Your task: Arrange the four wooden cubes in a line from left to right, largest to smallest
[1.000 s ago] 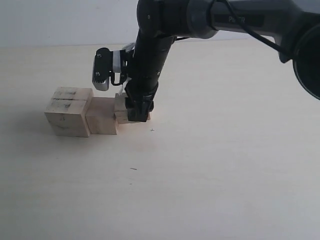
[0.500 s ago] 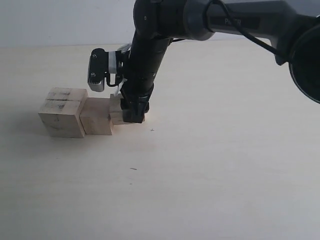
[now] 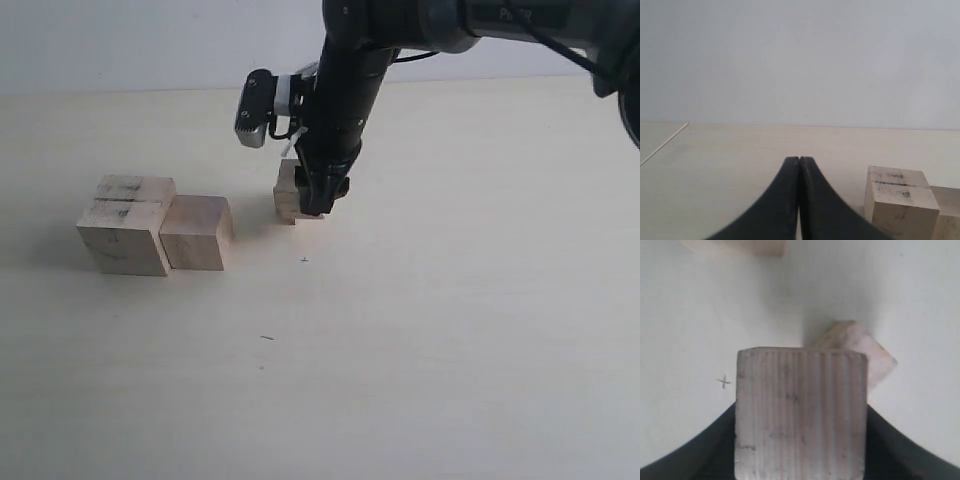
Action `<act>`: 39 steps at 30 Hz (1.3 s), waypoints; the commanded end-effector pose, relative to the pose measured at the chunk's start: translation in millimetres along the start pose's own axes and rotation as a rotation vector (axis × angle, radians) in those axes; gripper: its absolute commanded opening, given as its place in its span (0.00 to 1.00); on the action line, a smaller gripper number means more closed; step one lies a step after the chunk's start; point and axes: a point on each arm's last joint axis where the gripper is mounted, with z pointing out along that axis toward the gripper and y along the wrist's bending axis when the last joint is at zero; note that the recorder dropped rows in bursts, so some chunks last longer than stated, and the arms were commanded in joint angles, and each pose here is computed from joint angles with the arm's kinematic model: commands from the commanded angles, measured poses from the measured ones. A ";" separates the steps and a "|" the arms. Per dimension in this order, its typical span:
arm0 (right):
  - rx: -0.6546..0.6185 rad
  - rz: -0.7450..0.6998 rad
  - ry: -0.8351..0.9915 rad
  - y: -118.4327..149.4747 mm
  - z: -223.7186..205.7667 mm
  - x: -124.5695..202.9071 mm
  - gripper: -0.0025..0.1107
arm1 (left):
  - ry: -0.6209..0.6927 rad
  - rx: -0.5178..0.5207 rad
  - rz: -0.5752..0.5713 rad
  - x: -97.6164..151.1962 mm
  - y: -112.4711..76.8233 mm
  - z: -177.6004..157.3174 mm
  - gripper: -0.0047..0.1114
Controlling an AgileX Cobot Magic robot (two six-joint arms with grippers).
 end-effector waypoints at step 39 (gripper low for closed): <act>-0.090 -0.044 -0.126 24.3 54.9 -28.6 0.02 | -0.008 -0.001 -0.004 -0.6 0.0 -0.6 0.06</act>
